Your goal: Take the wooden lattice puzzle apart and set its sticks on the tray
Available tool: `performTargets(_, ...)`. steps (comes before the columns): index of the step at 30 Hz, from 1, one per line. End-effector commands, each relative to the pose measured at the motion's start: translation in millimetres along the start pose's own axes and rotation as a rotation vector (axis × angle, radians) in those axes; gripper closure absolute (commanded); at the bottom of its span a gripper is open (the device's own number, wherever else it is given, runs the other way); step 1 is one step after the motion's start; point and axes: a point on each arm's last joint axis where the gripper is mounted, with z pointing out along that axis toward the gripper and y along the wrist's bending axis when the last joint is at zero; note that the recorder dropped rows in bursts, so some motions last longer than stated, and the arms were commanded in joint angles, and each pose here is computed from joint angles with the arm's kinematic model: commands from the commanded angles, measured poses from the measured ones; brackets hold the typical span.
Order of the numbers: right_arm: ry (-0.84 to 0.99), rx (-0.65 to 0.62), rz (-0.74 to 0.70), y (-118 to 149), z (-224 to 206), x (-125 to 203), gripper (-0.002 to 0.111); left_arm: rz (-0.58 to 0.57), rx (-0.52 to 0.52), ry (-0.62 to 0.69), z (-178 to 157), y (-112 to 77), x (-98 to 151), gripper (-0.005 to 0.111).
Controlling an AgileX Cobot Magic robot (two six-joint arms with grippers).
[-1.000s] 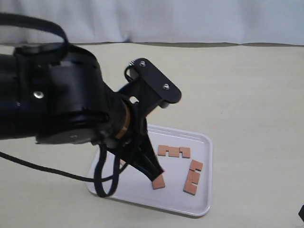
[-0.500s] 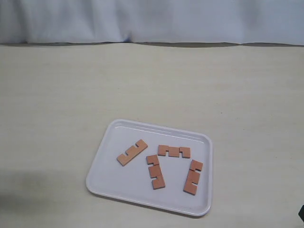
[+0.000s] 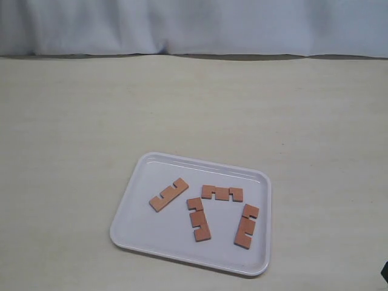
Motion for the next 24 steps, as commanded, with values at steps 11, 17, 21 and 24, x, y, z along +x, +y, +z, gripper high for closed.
performTargets(11,-0.003,-0.005,0.005,0.3,-0.1,0.3,0.104,-0.251,0.145,0.016,-4.4,-9.9,6.3,0.107)
performTargets(17,-0.003,-0.005,0.005,0.3,-0.1,0.3,0.104,-0.324,0.136,0.072,11.4,-12.0,50.0,0.107)
performTargets(21,-0.003,-0.005,0.005,0.3,-0.1,0.3,0.104,-0.355,0.12,0.075,17.7,-11.6,73.3,0.107)
performTargets(24,-0.003,-0.005,0.005,0.3,-0.1,0.3,0.104,-0.351,0.105,0.105,20.6,-11.3,93.5,0.107)
